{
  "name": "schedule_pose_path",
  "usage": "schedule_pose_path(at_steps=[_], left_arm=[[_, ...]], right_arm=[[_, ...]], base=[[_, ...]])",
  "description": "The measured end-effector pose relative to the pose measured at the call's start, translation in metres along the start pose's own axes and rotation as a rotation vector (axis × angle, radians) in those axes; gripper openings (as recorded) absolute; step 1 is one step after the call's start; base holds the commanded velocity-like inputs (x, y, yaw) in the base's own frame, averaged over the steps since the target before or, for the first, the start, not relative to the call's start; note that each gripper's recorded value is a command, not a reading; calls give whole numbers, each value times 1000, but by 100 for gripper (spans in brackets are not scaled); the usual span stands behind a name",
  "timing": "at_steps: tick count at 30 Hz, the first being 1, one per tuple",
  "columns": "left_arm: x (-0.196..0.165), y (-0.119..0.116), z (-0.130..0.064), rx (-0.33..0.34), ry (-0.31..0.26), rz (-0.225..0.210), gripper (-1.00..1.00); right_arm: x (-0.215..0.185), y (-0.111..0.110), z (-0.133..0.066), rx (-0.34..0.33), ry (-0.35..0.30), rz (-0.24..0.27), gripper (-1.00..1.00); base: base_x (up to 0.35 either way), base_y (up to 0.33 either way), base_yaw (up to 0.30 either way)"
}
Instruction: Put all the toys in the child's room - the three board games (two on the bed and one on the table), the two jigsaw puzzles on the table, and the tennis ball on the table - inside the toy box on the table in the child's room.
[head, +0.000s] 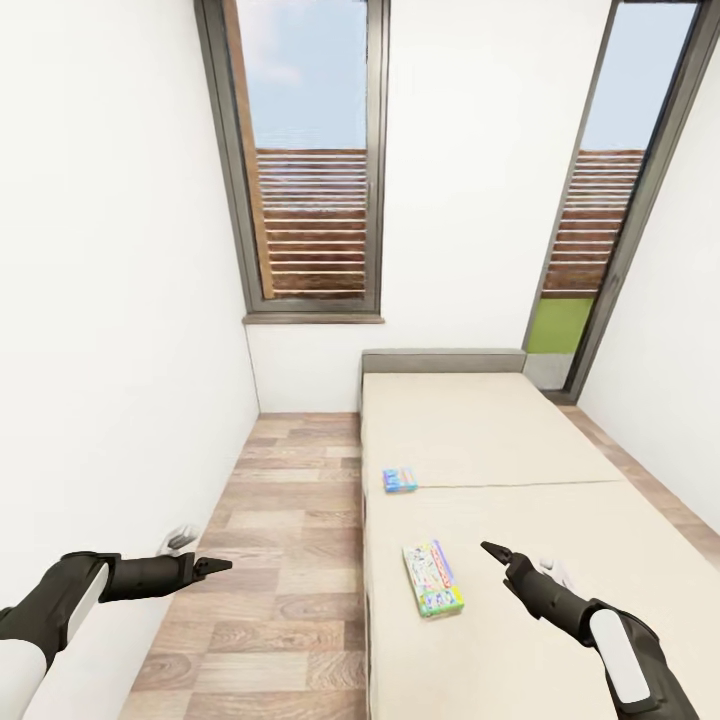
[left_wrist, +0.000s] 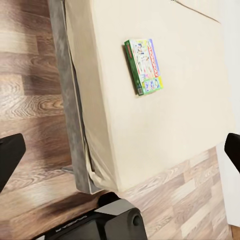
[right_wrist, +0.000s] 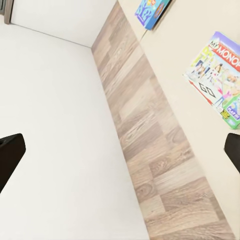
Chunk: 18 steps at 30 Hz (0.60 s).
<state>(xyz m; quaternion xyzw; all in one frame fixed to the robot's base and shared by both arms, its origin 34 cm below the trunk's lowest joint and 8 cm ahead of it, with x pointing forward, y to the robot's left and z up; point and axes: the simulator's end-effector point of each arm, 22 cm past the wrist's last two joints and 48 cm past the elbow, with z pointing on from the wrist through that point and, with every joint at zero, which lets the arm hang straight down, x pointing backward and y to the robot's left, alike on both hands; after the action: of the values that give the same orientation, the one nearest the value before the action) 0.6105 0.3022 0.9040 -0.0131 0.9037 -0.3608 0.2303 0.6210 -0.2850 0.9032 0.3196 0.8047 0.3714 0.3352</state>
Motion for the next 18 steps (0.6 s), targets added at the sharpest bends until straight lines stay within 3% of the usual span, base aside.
schedule_pose_path(at_steps=[18], left_arm=[[0, 0, 0, 1, 0, 0, 100]], right_arm=[[0, 0, 0, 1, 0, -1, 100]], base=[[88, 66, 0]])
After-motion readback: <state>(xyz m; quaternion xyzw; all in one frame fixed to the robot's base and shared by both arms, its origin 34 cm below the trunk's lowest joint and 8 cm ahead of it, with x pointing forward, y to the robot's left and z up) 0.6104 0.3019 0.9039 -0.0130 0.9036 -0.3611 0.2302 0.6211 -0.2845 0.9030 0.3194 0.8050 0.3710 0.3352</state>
